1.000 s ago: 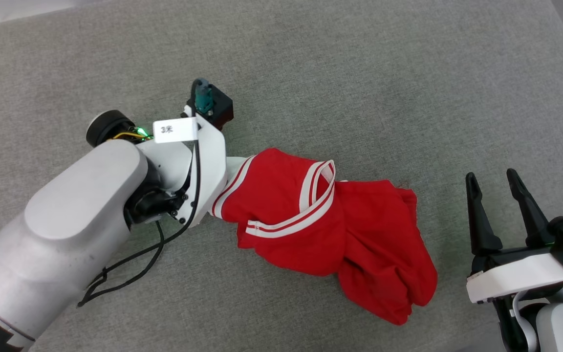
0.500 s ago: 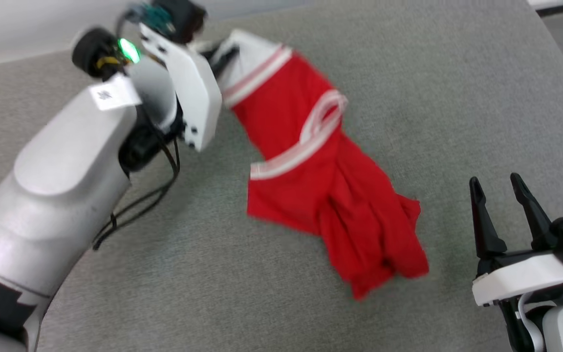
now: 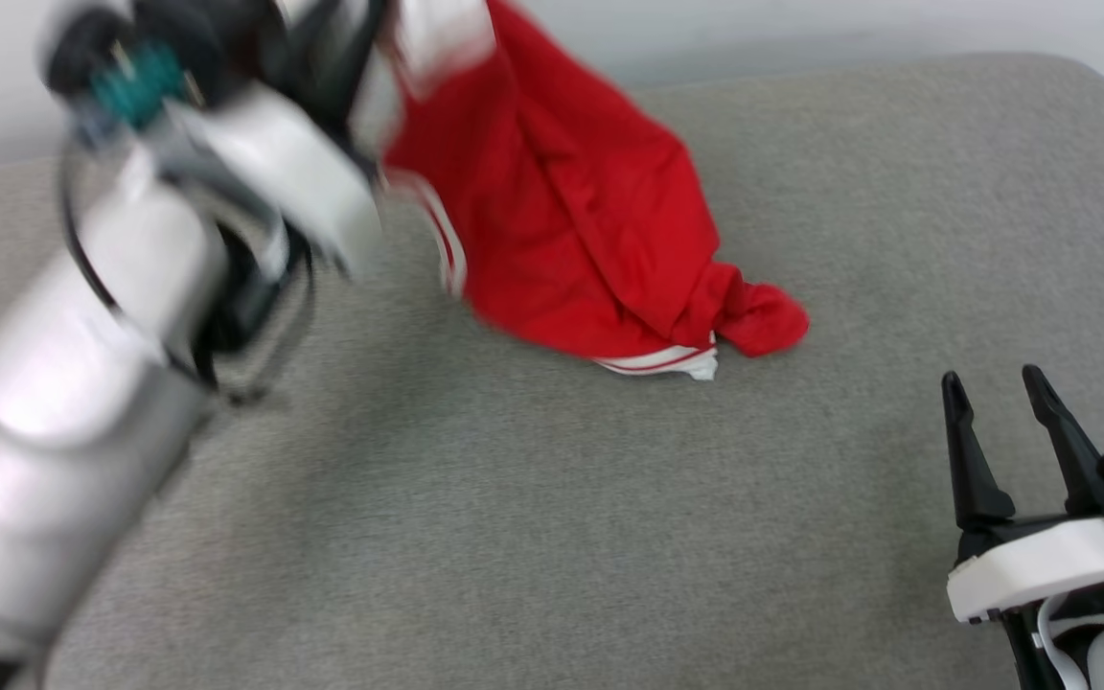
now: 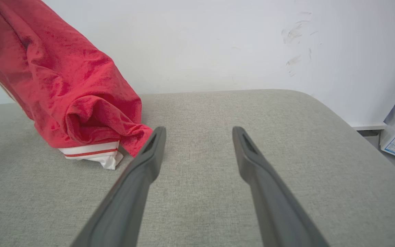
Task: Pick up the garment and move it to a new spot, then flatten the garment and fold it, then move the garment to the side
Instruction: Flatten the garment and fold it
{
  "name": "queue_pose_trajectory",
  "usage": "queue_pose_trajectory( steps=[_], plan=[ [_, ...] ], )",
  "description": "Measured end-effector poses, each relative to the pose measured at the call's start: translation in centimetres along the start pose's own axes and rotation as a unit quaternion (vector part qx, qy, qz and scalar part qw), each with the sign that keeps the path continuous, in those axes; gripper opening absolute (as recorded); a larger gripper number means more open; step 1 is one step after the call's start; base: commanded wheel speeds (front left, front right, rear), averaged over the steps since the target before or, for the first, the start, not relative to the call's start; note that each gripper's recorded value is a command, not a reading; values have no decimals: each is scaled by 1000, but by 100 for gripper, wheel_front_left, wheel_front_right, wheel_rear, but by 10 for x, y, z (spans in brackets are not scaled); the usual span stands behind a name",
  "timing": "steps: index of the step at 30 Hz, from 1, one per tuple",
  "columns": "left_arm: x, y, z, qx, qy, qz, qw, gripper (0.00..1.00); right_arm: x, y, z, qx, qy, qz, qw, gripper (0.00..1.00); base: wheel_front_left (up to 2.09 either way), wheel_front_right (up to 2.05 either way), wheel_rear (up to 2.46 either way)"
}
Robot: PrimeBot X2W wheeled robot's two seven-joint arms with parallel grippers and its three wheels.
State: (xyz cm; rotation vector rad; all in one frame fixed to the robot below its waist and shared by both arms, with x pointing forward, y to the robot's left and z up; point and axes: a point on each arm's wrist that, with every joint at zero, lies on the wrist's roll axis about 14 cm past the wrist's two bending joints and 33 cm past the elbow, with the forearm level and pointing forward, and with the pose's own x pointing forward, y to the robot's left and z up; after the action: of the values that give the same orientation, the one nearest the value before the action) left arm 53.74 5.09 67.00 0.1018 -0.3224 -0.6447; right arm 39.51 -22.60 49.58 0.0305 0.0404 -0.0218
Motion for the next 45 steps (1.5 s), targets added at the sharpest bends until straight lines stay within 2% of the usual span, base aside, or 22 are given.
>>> queue_pose_trajectory(
  steps=[5, 6, 8, 11, 14, 22, 23, 24, 25, 28, 31, 34, 36, 40, 45],
  plan=[
    [-66, -42, -66, -38, 109, -29, 993, 0, 1, 11, -1, 3, 2, 16, 1000, 100, 0, 0, 0],
    [-108, -54, -100, -58, 172, -20, 983, 0, 2, 18, 3, 5, -1, 26, 1000, 100, 0, 0, 0],
    [-132, -62, -120, -71, 209, -14, 975, 0, 3, 20, 5, 5, -4, 30, 1000, 100, 0, 0, 0],
    [-163, -59, -144, -78, 251, 17, 965, 0, 2, 23, 6, 5, -3, 34, 999, 100, 0, 0, 0],
    [-194, -45, -167, -60, 288, 50, 954, 0, 2, 26, 7, 7, -4, 39, 999, 100, 0, 0, 0],
    [-251, -21, -195, -51, 342, 116, 931, 0, 1, 31, 4, 9, 2, 49, 999, 100, 0, 0, 0],
    [-258, -22, -198, -49, 351, 117, 928, 4, 1, 33, 3, 11, 3, 51, 999, 100, 0, 0, 0],
    [-262, -24, -200, -47, 354, 117, 927, 84, 1, 34, 3, 11, 4, 53, 999, 100, 0, 0, 0],
    [-263, -25, -200, -49, 352, 119, 927, 100, 1, 36, 2, 11, 6, 55, 998, 100, 0, 0, 0],
    [-253, -30, -193, -61, 327, 125, 935, 100, 0, 38, 1, 11, 7, 58, 998, 100, 0, 0, 0],
    [-237, -18, -172, -53, 285, 147, 946, 100, -2, 39, 3, 12, 5, 60, 998, 100, 0, 0, 0],
    [-201, -7, -121, -42, 187, 167, 967, 100, -3, 41, 7, 10, 0, 64, 998, 100, 0, 0, 0],
    [-189, -6, -88, -40, 126, 179, 975, 100, -5, 41, 9, 9, -3, 65, 998, 100, 0, 0, 0],
    [-198, -9, -55, -44, 67, 213, 974, 100, -8, 44, 12, 11, -6, 71, 997, 100, 0, 0, 0],
    [-211, -16, -36, -50, 29, 244, 968, 100, -8, 49, 13, 13, -5, 79, 997, 100, 0, 0, 0]
  ],
)
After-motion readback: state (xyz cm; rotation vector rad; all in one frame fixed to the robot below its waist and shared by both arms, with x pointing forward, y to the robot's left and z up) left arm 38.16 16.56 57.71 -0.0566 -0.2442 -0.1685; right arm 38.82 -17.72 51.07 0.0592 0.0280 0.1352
